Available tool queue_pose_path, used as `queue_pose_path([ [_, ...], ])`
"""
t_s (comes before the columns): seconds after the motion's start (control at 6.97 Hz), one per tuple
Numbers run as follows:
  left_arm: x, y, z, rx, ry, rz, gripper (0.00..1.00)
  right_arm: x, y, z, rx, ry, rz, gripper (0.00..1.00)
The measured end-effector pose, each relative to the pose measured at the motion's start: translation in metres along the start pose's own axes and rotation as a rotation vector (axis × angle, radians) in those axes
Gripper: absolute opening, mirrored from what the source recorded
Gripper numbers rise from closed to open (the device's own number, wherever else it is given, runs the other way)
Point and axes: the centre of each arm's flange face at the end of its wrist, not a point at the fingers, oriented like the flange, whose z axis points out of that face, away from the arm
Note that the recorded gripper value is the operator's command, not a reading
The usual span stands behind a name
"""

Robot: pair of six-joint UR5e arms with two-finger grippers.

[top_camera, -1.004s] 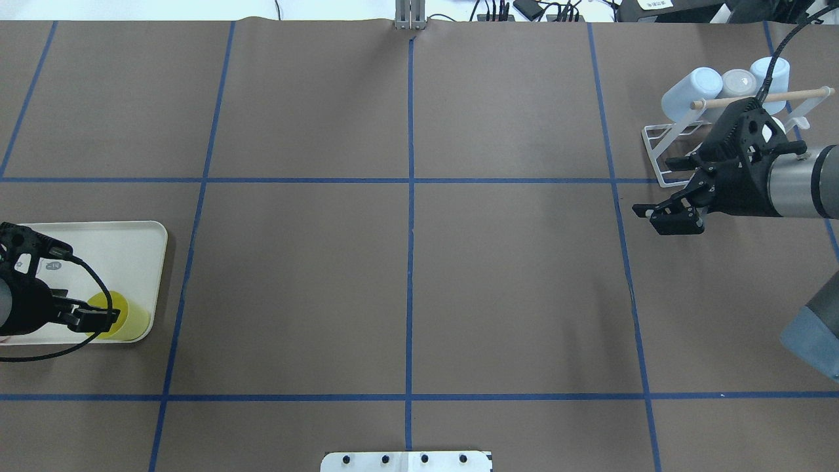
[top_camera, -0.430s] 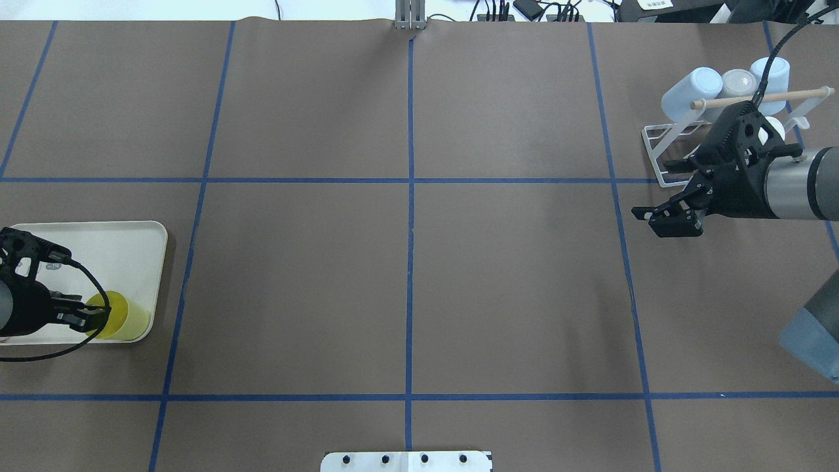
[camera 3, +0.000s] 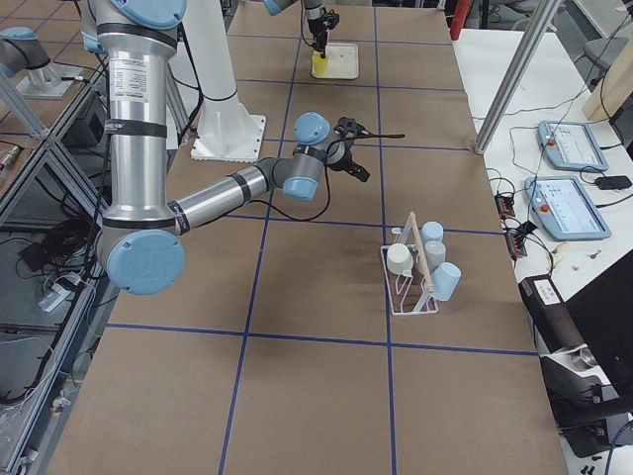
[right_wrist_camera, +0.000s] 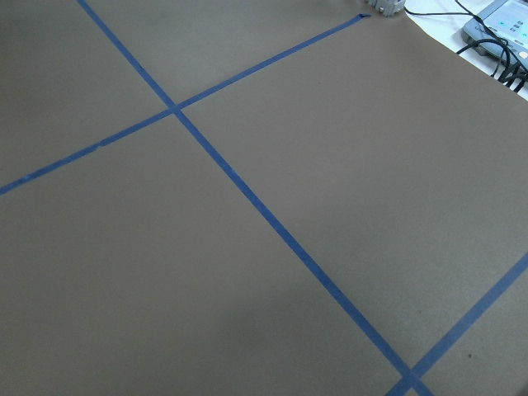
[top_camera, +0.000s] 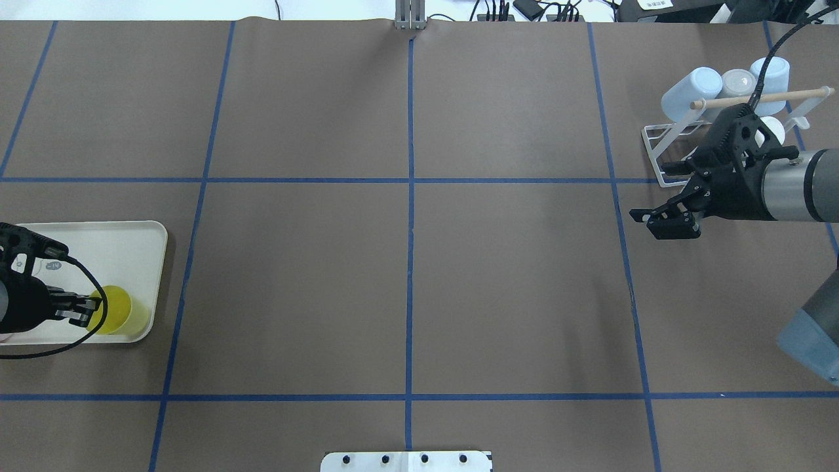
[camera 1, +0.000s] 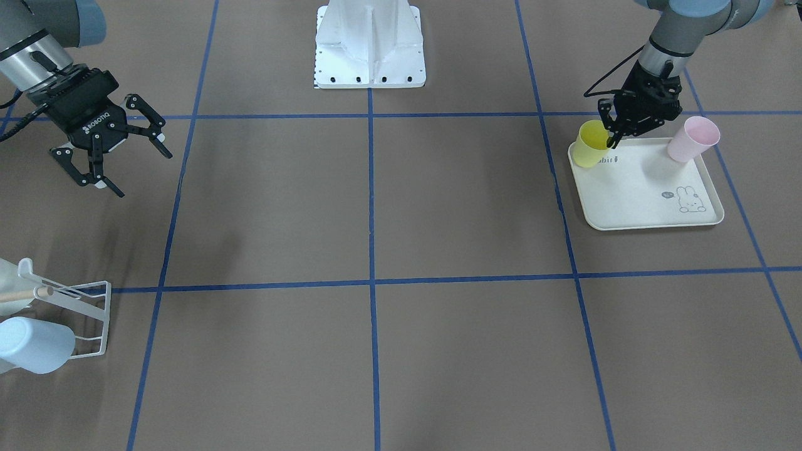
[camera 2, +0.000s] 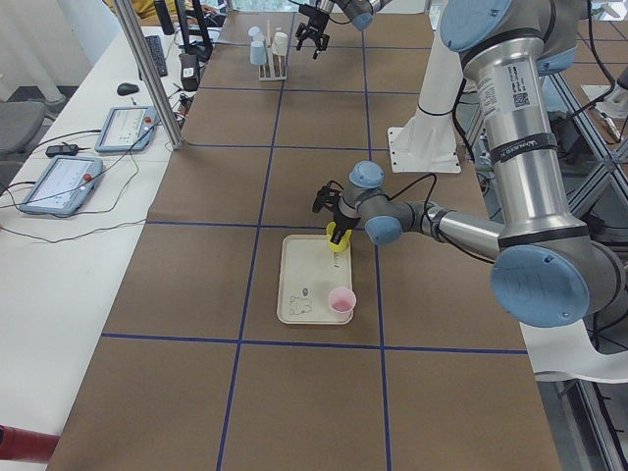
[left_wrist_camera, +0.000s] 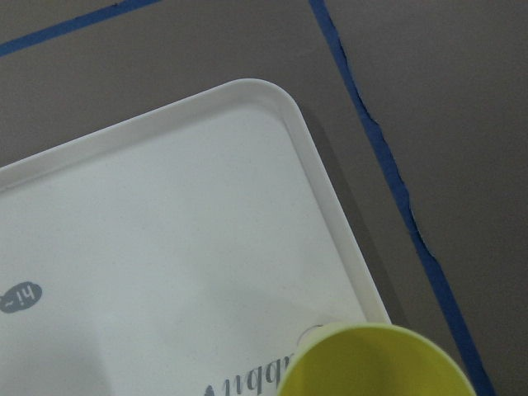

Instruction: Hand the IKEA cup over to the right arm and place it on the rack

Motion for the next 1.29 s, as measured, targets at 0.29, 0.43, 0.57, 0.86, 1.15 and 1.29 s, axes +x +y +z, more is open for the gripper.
queue_pose_path([
  [0.29,-0.023,-0.02,-0.031,0.059,-0.019,0.09,0.0,0.001,0.001,0.012,0.003,-0.009,-0.005,1.0],
  [0.43,-0.04,-0.036,-0.054,0.094,-0.011,0.111,0.0,-0.001,-0.001,0.023,0.021,-0.026,-0.016,1.0],
  [0.57,-0.043,-0.051,-0.074,0.121,0.029,0.099,0.0,-0.007,-0.006,0.036,0.044,-0.048,-0.03,1.0],
  [0.86,0.004,-0.099,-0.101,0.161,0.215,-0.071,0.0,-0.029,-0.028,0.057,0.086,-0.1,-0.053,1.0],
  [1.15,0.077,-0.154,-0.131,0.169,0.426,-0.332,0.0,-0.052,-0.047,0.067,0.114,-0.138,-0.067,0.98],
  [1.29,0.117,-0.175,-0.142,0.155,0.518,-0.42,0.0,-0.066,-0.06,0.071,0.136,-0.162,-0.081,0.95],
])
